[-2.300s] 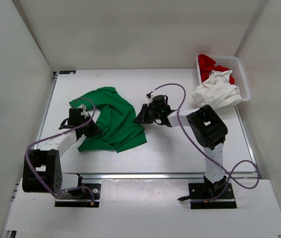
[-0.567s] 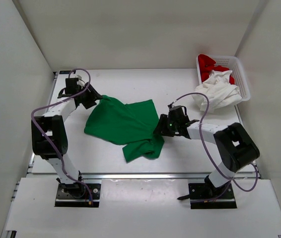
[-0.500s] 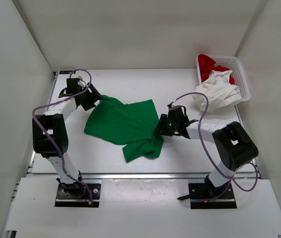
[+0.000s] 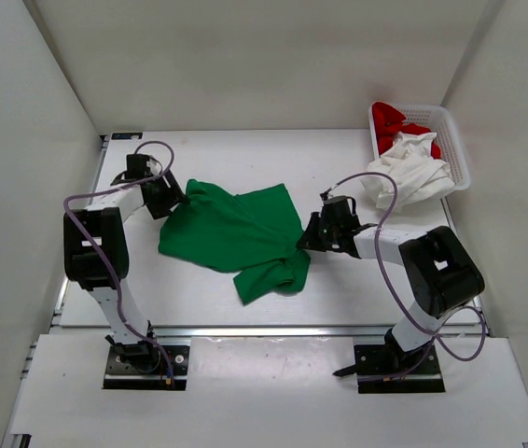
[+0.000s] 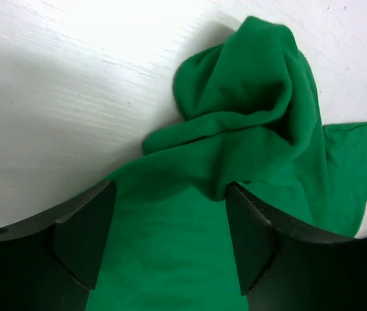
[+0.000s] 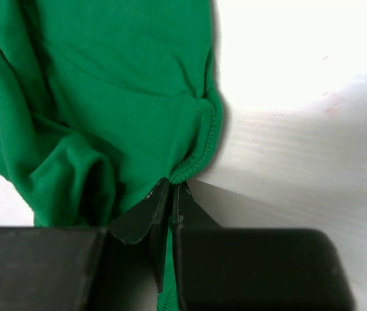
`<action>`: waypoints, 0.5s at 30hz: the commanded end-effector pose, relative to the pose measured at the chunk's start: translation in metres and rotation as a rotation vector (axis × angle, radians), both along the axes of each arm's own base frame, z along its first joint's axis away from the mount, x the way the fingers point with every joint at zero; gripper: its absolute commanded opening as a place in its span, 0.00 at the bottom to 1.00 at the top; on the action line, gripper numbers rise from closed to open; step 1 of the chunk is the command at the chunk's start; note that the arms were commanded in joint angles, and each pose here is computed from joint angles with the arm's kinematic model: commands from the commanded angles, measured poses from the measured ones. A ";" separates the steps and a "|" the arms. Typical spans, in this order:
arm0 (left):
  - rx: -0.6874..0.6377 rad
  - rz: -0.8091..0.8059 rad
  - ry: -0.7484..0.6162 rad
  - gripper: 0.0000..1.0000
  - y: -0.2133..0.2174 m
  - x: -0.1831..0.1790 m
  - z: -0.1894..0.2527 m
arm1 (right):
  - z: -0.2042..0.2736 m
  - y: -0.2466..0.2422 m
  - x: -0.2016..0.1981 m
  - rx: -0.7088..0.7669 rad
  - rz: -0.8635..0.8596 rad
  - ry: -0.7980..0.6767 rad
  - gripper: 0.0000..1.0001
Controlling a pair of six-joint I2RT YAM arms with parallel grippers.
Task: Fold and stack the t-shirts
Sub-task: Flatten out the tshirt
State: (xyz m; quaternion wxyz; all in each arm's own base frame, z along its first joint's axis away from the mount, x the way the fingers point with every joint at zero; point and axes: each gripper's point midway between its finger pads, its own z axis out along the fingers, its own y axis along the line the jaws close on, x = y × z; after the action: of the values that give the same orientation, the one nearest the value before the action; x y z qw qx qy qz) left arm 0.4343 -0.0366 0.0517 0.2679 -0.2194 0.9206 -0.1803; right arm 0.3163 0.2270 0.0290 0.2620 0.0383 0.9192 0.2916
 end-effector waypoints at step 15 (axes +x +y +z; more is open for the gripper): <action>-0.116 -0.082 -0.279 0.00 -0.035 0.012 0.116 | 0.162 0.009 0.050 0.006 0.024 -0.462 0.01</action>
State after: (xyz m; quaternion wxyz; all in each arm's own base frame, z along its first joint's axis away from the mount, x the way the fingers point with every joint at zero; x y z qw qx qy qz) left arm 0.4397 -0.0615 0.0755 0.2792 -0.1963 0.9145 -0.2173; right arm 0.3466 0.2310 0.1059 0.3547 -0.0039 0.8852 0.3009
